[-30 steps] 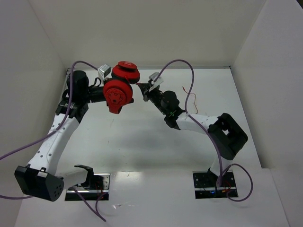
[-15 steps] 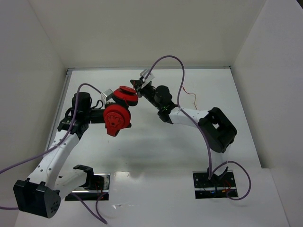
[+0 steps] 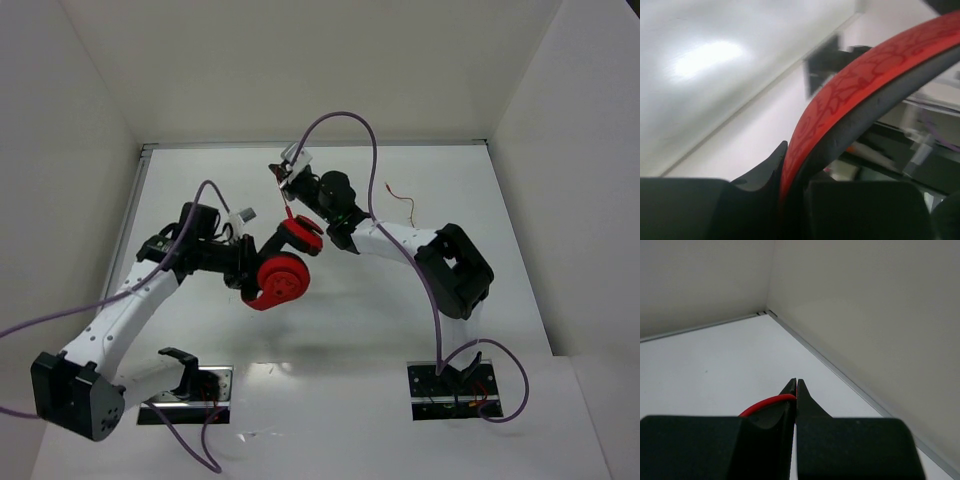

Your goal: Wrap the headphones

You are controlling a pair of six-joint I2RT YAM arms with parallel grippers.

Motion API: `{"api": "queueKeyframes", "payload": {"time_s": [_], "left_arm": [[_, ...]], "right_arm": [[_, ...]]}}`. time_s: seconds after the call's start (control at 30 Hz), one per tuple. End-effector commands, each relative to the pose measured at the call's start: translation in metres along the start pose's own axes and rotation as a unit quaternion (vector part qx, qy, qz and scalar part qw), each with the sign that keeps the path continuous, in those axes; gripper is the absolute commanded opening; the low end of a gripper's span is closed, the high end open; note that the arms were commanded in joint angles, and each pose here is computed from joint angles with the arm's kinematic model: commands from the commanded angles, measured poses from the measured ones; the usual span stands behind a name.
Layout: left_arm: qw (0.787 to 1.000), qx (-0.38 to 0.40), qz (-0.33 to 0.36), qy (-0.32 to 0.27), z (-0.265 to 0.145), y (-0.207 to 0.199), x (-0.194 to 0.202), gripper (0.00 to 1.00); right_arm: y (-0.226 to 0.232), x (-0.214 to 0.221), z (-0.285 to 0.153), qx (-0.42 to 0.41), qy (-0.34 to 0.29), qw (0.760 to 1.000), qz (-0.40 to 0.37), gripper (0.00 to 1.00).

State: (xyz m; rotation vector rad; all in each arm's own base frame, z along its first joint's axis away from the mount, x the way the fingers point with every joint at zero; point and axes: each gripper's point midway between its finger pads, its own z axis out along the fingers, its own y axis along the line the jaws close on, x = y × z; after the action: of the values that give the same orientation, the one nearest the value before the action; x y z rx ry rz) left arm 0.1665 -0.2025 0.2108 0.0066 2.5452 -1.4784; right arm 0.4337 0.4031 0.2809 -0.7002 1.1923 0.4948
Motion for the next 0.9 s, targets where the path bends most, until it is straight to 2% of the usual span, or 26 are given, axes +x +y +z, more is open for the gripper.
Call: {"api": "queueKeyframes", "payload": {"time_s": [0.0, 0.07, 0.1, 0.17, 0.2, 0.27, 0.3, 0.37, 0.4, 0.5, 0.57, 0.67, 0.7, 0.87], "left_arm": [[0.984, -0.130, 0.121, 0.005, -0.004, 0.020, -0.010, 0.00], [0.973, -0.176, 0.149, 0.014, -0.004, 0.030, -0.021, 0.00], [0.964, -0.204, 0.172, -0.001, -0.009, 0.030, -0.033, 0.00], [0.950, -0.240, 0.200, 0.011, -0.009, 0.034, -0.034, 0.00], [0.934, -0.291, 0.210, 0.000, -0.014, 0.045, -0.046, 0.00], [0.915, -0.344, 0.213, 0.011, -0.021, 0.059, -0.049, 0.00], [0.891, -0.403, 0.209, 0.004, -0.031, 0.076, -0.060, 0.00], [0.870, -0.448, 0.204, -0.001, -0.042, 0.081, -0.067, 0.00], [0.849, -0.486, 0.206, -0.011, -0.053, 0.089, -0.075, 0.00], [0.810, -0.552, 0.195, -0.022, -0.066, 0.104, -0.090, 0.00], [0.797, -0.575, 0.185, -0.022, -0.066, 0.109, -0.099, 0.00], [0.763, -0.623, 0.169, -0.030, -0.074, 0.122, -0.107, 0.00], [0.745, -0.644, 0.168, -0.039, -0.081, 0.125, -0.112, 0.00], [0.705, -0.687, 0.162, -0.069, -0.086, 0.144, -0.122, 0.00]], "right_arm": [[-0.015, -0.005, 0.008, 0.011, -0.004, 0.999, -0.041, 0.02], [-0.019, -0.008, 0.007, 0.016, -0.001, 0.998, -0.054, 0.02], [-0.019, -0.008, 0.007, 0.016, -0.001, 0.998, -0.062, 0.02], [-0.020, -0.008, 0.003, 0.014, 0.008, 0.997, -0.078, 0.02], [-0.022, -0.006, 0.002, 0.017, 0.014, 0.996, -0.085, 0.02], [-0.026, -0.012, -0.002, 0.021, 0.019, 0.994, -0.103, 0.02], [-0.028, -0.009, -0.003, 0.025, 0.025, 0.994, -0.108, 0.02], [-0.031, -0.003, -0.009, 0.032, 0.040, 0.992, -0.114, 0.02], [-0.040, -0.013, -0.012, 0.042, 0.039, 0.991, -0.122, 0.02], [-0.049, -0.014, -0.023, 0.062, 0.055, 0.988, -0.128, 0.01], [-0.056, -0.009, -0.029, 0.081, 0.070, 0.984, -0.139, 0.01], [-0.069, -0.021, -0.036, 0.112, 0.074, 0.980, -0.144, 0.01], [-0.072, -0.026, -0.037, 0.116, 0.078, 0.980, -0.140, 0.01], [-0.069, -0.054, -0.037, 0.104, 0.071, 0.988, -0.092, 0.01]]}}
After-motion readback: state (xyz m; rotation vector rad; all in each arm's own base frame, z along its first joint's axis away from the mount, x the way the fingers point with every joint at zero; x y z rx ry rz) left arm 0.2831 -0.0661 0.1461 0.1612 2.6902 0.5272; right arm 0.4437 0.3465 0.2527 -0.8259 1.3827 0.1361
